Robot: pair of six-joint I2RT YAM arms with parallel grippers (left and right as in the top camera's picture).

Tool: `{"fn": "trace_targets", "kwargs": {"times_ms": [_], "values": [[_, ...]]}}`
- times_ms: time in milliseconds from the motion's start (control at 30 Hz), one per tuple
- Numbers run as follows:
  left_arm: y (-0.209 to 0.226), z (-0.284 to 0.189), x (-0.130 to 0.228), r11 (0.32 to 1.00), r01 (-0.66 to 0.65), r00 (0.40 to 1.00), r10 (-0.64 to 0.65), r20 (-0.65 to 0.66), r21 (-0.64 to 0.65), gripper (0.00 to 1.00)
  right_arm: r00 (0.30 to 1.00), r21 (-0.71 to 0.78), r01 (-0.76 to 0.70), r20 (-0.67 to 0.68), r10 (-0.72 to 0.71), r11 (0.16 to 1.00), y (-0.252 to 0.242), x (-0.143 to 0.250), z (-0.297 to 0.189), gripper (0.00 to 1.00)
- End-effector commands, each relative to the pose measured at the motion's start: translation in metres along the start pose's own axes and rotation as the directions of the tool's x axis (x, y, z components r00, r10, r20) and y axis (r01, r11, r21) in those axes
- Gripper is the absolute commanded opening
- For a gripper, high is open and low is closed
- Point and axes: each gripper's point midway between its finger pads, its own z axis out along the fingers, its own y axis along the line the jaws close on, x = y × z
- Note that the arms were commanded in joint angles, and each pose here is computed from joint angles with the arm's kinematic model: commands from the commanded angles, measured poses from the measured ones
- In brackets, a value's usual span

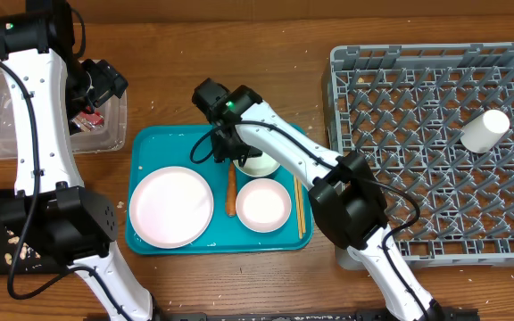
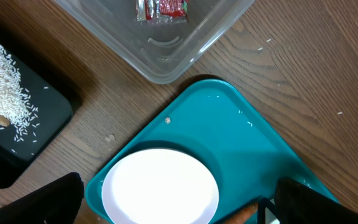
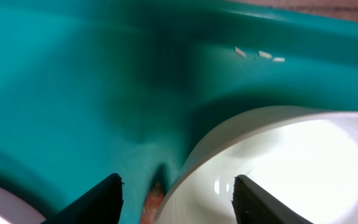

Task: Sort waste into correct bins and load items into the dishwasher

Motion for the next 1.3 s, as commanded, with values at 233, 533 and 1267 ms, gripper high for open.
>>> {"fn": "trace_targets", "kwargs": {"times_ms": [233,533,1267], "values": [[0.000,-0.009,-0.005,1.000,0.012,0.999,-0.012,0.035,0.010,1.00,1.000,0.034,-0.007,0.014,0.006,0.999,-0.004,-0.004,-0.007,0.38],[0.000,-0.009,-0.005,1.000,0.012,0.999,-0.012,0.035,0.010,1.00,0.999,0.013,-0.018,0.043,0.018,1.000,-0.005,-0.013,-0.044,0.08],[0.000,-0.009,-0.005,1.000,0.012,0.999,-0.012,0.035,0.010,1.00,0.965,-0.375,-0.023,0.233,0.118,0.927,-0.145,-0.058,-0.262,0.04]]}}
